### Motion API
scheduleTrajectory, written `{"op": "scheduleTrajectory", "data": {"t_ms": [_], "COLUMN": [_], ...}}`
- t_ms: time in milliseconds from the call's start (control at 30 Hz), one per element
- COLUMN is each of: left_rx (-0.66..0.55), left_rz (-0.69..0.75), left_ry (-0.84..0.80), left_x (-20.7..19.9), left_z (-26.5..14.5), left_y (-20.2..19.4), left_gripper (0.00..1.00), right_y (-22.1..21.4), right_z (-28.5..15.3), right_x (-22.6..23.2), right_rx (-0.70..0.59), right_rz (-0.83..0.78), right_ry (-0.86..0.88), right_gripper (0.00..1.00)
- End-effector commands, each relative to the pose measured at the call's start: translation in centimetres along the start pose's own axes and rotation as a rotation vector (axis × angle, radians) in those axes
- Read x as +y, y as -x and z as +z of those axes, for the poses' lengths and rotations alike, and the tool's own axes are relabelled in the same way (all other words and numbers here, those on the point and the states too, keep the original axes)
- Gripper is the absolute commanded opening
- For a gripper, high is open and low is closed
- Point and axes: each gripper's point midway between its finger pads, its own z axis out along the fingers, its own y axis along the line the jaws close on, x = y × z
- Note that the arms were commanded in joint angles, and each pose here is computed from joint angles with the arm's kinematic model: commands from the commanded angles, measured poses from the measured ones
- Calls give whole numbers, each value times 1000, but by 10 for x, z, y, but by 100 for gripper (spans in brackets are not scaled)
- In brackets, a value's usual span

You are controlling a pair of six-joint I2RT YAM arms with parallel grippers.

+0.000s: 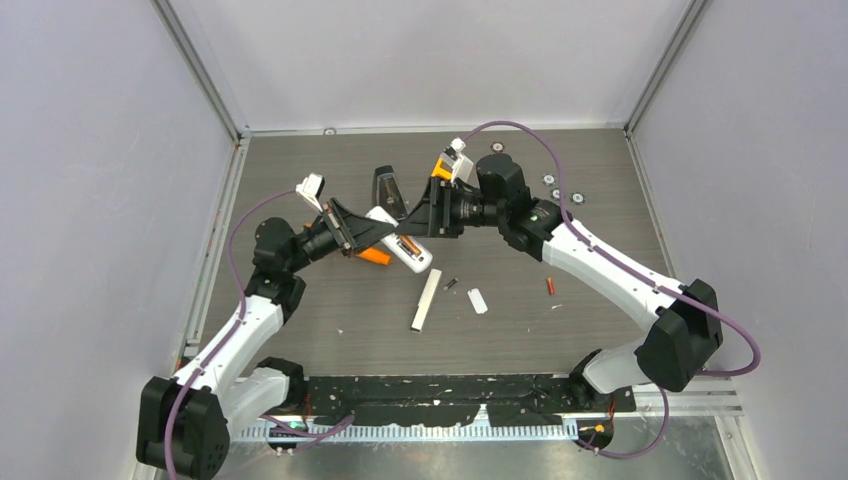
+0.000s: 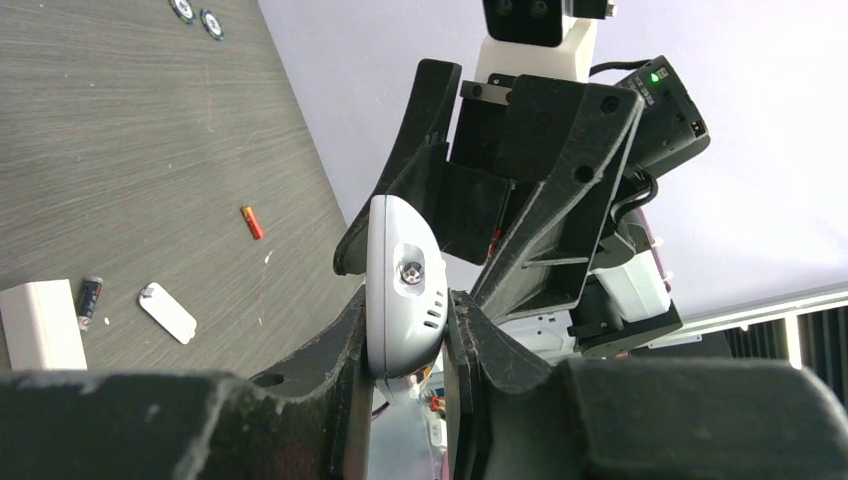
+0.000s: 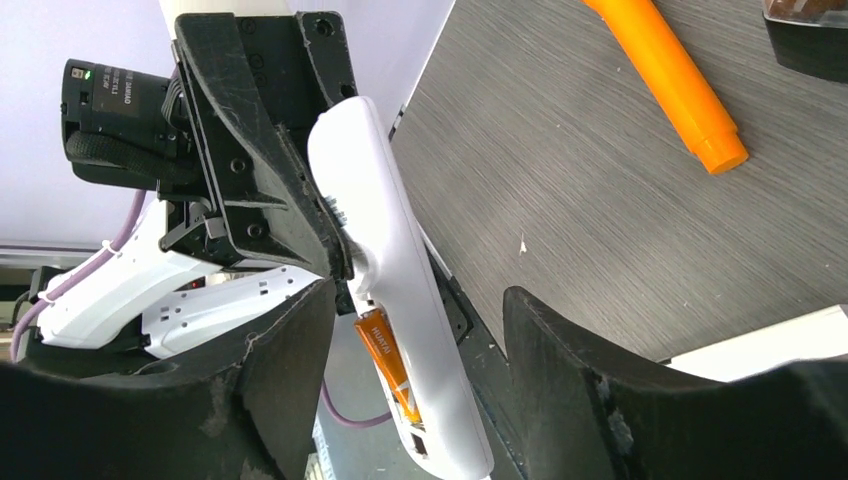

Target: Load the batteries into the remote control

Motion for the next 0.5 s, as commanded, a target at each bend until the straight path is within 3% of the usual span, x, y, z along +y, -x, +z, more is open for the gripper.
{"op": "scheduleTrajectory", "data": {"t_ms": [0, 267, 467], "left_rx": [-17, -20, -33], "left_rz": [121, 127, 102], "left_ry": [-91, -96, -99], "left_x": [-24, -26, -32], "left_z": [-3, -2, -1], "left_y": [4, 5, 10], "left_gripper": [0, 0, 0], "right_y": [14, 9, 5], "right_z": [-10, -5, -3], "right_x": [21, 14, 10], "right_rx": [-51, -25, -2], "right_rz": [-1, 18, 0], "right_ry": [78, 68, 62], "right_gripper": [65, 53, 49]}}
